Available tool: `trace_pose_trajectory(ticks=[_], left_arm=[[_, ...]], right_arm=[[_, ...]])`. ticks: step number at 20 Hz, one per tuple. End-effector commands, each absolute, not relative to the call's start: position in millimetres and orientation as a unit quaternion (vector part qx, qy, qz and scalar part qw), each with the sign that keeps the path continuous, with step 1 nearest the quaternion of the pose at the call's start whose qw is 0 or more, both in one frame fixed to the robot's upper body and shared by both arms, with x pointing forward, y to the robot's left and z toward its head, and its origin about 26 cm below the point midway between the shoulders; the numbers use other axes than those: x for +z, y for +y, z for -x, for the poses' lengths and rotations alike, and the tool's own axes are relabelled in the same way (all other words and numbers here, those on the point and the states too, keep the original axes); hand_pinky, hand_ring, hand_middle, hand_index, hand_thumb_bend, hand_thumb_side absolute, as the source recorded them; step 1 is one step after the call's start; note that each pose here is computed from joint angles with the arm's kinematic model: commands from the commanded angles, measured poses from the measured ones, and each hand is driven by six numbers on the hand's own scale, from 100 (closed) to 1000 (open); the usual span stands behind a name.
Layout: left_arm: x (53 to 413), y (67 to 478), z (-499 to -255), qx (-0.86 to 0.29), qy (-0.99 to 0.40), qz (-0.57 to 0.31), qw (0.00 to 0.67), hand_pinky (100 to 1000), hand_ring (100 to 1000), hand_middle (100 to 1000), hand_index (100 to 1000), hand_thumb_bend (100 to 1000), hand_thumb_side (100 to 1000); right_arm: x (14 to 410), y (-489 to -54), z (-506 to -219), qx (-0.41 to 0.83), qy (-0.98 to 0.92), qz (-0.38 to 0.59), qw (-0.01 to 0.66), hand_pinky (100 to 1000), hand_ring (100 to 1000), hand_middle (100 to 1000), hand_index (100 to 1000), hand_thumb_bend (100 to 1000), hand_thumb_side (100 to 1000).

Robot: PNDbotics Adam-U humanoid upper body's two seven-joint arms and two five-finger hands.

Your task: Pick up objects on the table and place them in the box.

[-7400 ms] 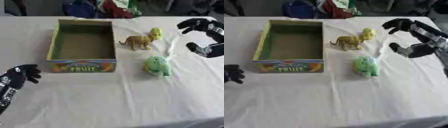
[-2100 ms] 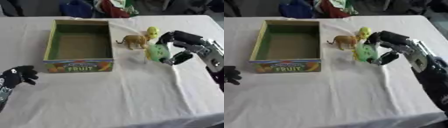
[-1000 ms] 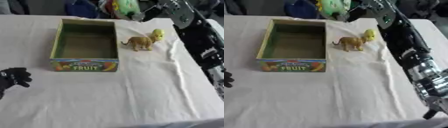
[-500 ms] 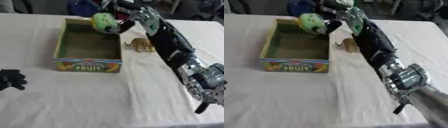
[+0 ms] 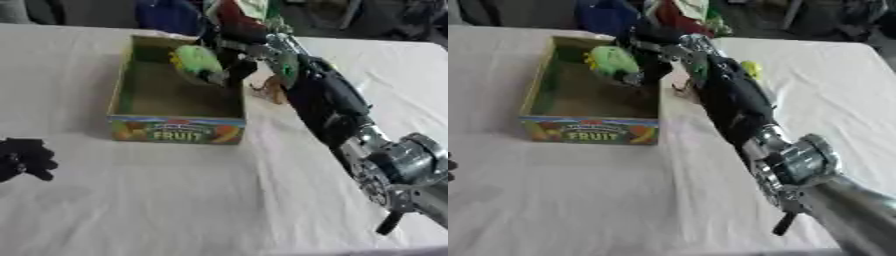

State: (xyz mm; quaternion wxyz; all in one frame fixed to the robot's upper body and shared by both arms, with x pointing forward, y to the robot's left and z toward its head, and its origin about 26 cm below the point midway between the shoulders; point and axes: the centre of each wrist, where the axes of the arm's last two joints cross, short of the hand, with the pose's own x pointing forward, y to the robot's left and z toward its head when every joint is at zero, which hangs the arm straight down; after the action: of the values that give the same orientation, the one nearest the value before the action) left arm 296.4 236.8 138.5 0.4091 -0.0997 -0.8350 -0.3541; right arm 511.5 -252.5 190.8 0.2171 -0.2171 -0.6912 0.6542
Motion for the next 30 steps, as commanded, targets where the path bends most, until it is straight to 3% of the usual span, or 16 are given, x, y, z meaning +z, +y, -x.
trace_pose_trajectory(ticks=[1, 2, 6, 10, 15, 19, 26, 27, 28, 30], left_arm=[[145, 236, -295, -0.359, -0.839, 0.099, 0.398, 593, 660, 656, 818, 363, 948], [145, 236, -295, -0.359, -0.839, 0.098, 0.398, 592, 660, 655, 818, 362, 948], [145, 237, -295, -0.358, -0.838, 0.096, 0.399, 592, 661, 656, 818, 362, 952], [143, 239, -295, -0.357, -0.838, 0.091, 0.403, 591, 661, 656, 818, 362, 955], [141, 242, -295, -0.356, -0.837, 0.084, 0.407, 590, 661, 656, 817, 360, 959], [140, 244, -294, -0.354, -0.836, 0.077, 0.411, 590, 661, 656, 818, 359, 962], [138, 249, -294, -0.351, -0.836, 0.065, 0.417, 589, 661, 656, 817, 362, 958], [138, 249, -293, -0.351, -0.836, 0.064, 0.417, 589, 661, 656, 817, 364, 955], [138, 250, -293, -0.350, -0.837, 0.063, 0.417, 589, 661, 656, 817, 366, 952], [138, 251, -293, -0.348, -0.837, 0.060, 0.417, 589, 661, 656, 817, 366, 953]], right_arm=[[205, -252, -512, 0.655, -0.691, 0.239, 0.188, 710, 771, 882, 932, 380, 843], [205, -252, -512, 0.656, -0.691, 0.242, 0.183, 735, 800, 910, 948, 423, 886], [210, -253, -511, 0.656, -0.693, 0.249, 0.165, 759, 832, 935, 967, 467, 919], [221, -255, -510, 0.653, -0.701, 0.246, 0.146, 763, 843, 941, 973, 466, 924], [244, -254, -504, 0.641, -0.720, 0.239, 0.118, 754, 835, 932, 969, 449, 863], [259, -262, -497, 0.620, -0.745, 0.221, 0.108, 717, 791, 859, 934, 389, 771], [286, -298, -474, 0.606, -0.764, 0.203, 0.093, 719, 790, 848, 929, 431, 734], [285, -307, -472, 0.607, -0.761, 0.204, 0.100, 717, 788, 842, 927, 423, 690], [282, -316, -471, 0.609, -0.758, 0.205, 0.112, 716, 788, 842, 926, 391, 743], [274, -331, -470, 0.614, -0.750, 0.206, 0.136, 716, 789, 843, 926, 381, 758]])
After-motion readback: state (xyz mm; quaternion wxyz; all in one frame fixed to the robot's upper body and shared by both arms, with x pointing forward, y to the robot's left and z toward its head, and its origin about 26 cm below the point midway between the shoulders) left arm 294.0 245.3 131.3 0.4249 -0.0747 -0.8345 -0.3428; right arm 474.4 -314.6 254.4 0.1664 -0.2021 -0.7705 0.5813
